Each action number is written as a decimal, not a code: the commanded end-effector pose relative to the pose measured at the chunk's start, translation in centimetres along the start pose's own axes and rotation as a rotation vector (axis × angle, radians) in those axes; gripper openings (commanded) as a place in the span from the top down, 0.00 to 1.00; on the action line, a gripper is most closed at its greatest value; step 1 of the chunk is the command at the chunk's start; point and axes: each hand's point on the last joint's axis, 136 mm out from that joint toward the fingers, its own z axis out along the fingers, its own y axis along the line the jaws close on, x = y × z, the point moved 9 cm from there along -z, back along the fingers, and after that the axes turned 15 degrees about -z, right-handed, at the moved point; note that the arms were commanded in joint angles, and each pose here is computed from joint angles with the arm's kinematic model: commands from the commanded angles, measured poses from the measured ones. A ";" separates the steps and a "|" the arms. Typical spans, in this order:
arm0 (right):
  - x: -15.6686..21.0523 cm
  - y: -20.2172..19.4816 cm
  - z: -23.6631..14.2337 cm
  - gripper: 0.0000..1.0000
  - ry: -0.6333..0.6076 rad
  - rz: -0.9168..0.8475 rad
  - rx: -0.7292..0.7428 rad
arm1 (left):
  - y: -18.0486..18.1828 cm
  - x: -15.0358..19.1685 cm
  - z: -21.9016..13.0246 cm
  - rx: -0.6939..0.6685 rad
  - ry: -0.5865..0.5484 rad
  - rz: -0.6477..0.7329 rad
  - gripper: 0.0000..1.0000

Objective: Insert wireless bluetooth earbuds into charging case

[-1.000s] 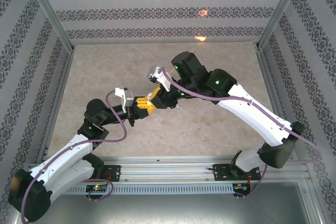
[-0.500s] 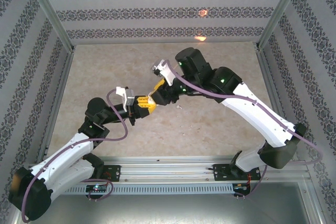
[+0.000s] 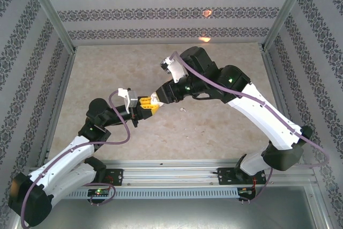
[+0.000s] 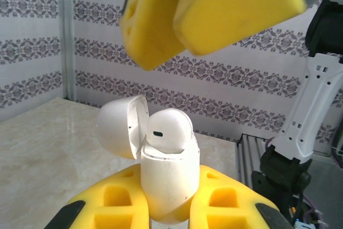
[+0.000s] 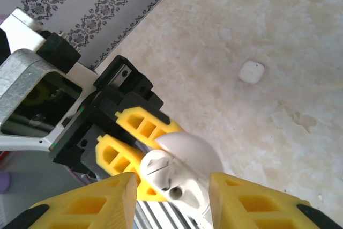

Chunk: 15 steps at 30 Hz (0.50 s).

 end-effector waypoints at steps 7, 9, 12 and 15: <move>-0.5 1.5 1.5 0.61 0.083 0.066 0.114 | -0.5 -1.4 -0.3 -0.075 -0.022 0.102 1.00; -0.6 1.4 2.0 0.61 0.096 0.085 0.135 | -0.4 -1.3 -0.4 -0.092 -0.018 0.113 1.00; -0.6 1.2 2.7 0.62 0.110 0.121 0.158 | -0.4 -1.3 -0.6 -0.124 -0.020 0.128 1.00; -0.8 1.2 3.3 0.63 0.119 0.136 0.157 | -0.3 -1.3 -0.8 -0.152 -0.020 0.146 1.00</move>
